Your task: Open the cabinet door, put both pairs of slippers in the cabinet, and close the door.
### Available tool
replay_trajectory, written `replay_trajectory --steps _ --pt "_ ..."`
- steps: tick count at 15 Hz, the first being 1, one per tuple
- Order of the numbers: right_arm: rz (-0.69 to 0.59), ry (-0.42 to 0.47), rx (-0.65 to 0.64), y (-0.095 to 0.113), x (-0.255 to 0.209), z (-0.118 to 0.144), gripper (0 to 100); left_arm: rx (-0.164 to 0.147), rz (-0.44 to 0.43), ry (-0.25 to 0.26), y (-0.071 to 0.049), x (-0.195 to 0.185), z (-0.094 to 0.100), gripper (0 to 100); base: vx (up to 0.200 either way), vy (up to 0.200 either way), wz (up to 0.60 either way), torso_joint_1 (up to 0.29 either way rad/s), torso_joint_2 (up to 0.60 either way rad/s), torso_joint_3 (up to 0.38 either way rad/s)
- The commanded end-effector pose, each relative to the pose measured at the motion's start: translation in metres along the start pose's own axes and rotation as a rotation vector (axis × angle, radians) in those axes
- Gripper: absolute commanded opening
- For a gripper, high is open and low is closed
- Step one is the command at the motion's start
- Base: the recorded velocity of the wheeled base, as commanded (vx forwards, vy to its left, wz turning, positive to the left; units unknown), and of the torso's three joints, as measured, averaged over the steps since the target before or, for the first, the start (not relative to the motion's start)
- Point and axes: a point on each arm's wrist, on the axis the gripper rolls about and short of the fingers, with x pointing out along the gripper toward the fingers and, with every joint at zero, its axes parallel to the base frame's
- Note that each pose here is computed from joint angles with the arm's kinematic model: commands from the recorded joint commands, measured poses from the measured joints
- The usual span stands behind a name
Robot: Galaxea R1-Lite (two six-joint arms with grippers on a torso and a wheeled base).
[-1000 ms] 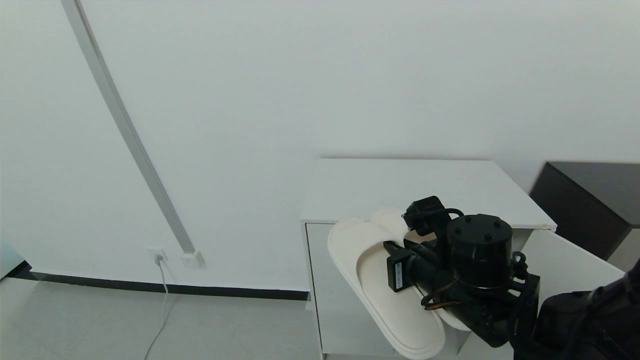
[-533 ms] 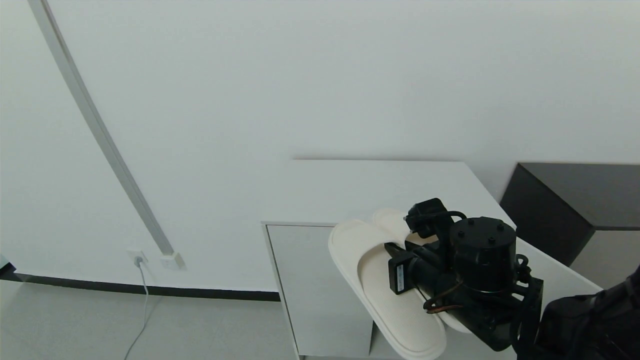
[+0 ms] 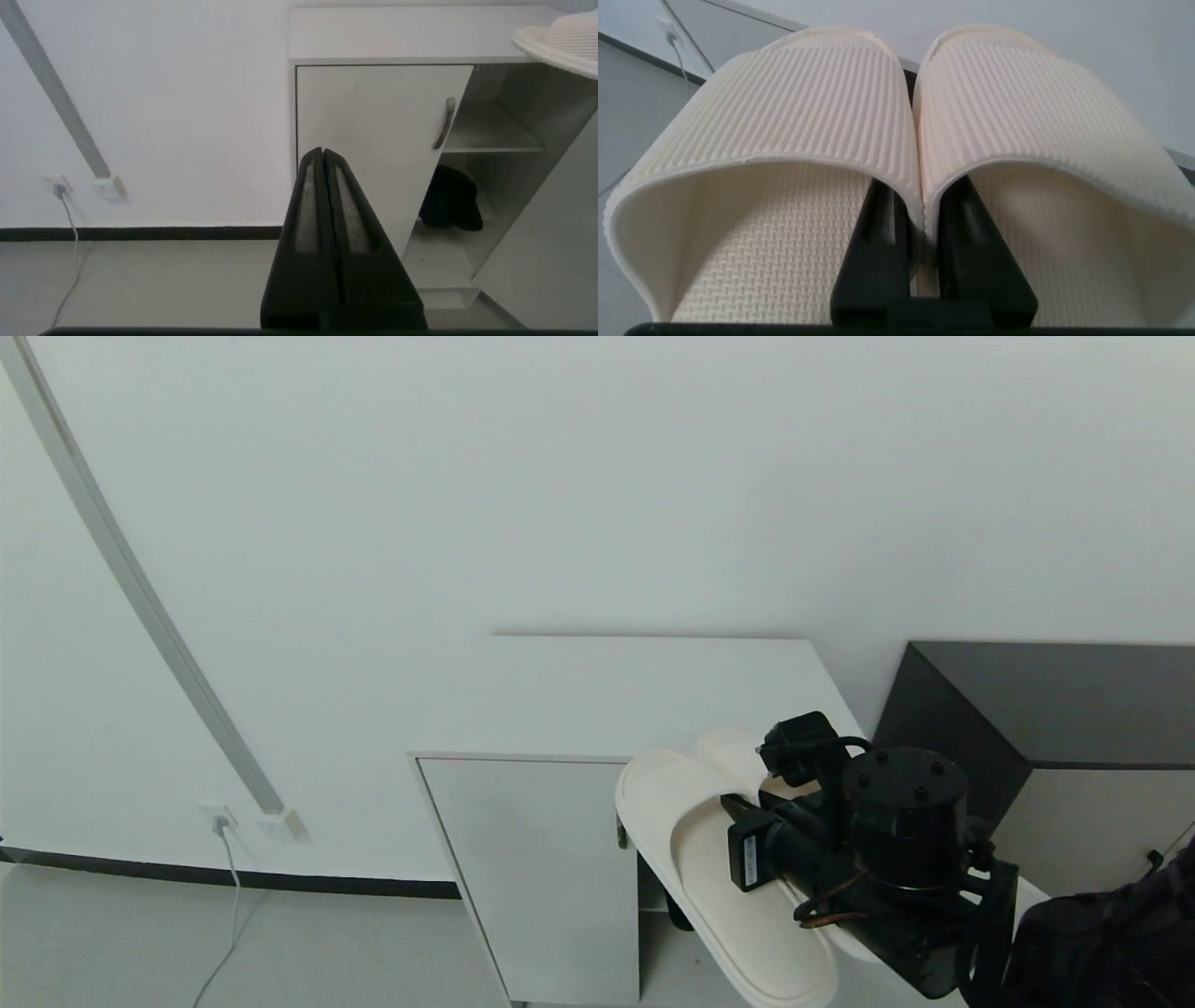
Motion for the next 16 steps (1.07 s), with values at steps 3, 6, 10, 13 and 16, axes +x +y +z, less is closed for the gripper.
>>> replay_trajectory --steps 3,6,10,13,16 --pt "0.003 -0.004 0.001 0.0 -0.002 0.0 0 0.0 -0.001 0.0 0.0 0.0 0.0 0 0.0 0.0 0.0 0.0 0.0 0.0" --pt "0.003 -0.007 -0.011 -0.001 -0.005 -0.001 0 -0.002 -0.001 0.0 0.0 0.0 0.0 0 0.0 0.0 0.0 0.0 0.0 0.0" --pt "0.005 -0.008 -0.012 -0.001 -0.007 -0.002 0 -0.003 0.0 0.0 0.0 0.0 0.0 0 0.0 0.0 0.0 0.0 0.0 0.0" --pt "0.022 0.002 -0.018 0.0 -0.017 -0.005 0 -0.003 0.002 0.0 0.0 0.0 0.0 0 0.0 0.0 0.0 0.0 0.0 0.0" --pt "0.029 -0.007 -0.017 -0.001 -0.023 -0.012 0 -0.003 0.0 0.0 0.0 0.0 0.0 0 0.0 0.0 0.0 0.0 0.0 0.0"
